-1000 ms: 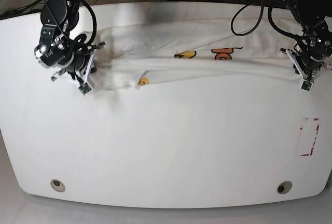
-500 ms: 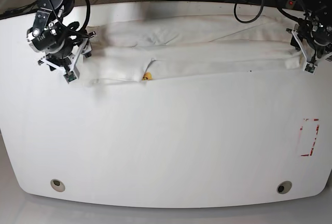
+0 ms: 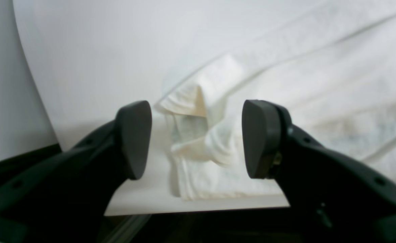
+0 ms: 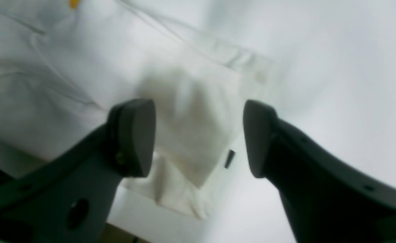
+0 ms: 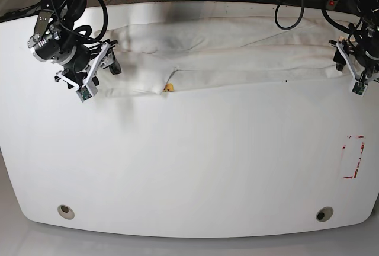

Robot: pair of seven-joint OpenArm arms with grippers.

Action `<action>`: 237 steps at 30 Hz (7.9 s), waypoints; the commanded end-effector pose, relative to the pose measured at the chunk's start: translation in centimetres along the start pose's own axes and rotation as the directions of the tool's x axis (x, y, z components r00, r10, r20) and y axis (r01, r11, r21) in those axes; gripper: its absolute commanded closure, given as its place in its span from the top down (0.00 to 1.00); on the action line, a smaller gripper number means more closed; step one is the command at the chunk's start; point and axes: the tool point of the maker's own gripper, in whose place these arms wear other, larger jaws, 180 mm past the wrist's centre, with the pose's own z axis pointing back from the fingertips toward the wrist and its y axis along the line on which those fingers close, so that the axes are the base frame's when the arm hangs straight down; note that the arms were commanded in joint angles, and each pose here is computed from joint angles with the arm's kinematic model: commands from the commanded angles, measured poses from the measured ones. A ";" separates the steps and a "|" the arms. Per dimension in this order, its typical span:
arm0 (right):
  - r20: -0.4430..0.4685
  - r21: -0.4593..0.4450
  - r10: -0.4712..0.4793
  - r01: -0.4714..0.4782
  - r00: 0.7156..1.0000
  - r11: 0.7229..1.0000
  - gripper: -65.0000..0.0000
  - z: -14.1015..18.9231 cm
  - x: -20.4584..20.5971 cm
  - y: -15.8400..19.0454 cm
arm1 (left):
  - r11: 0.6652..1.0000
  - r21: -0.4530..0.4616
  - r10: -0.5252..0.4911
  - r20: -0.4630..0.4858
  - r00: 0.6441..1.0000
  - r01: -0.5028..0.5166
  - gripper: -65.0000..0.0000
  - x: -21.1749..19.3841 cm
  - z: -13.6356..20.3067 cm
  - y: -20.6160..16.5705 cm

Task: Fold the T-shirt properly
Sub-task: 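Lower the folded hem onto the shoulder edge and release, then regrasp the folded end with the left gripper and adjust it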

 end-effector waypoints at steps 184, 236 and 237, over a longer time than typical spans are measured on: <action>-0.089 0.001 -0.210 0.211 0.974 0.978 0.60 -8.6 -3.8 -2.1 | 0.978 -0.154 0.102 -0.229 0.968 -0.139 0.51 -7.0 -3.2 -1.6; -0.104 0.001 -0.212 0.213 0.972 0.977 0.60 -8.5 -4.5 -1.9 | 0.917 -0.364 0.137 -0.097 0.986 -0.163 0.07 -3.3 -3.4 -5.4; -0.105 0.000 -0.211 0.213 0.972 0.977 0.60 -8.5 -4.5 -1.9 | 0.924 -0.348 0.136 -0.091 0.986 -0.160 0.07 -3.4 -3.0 -5.0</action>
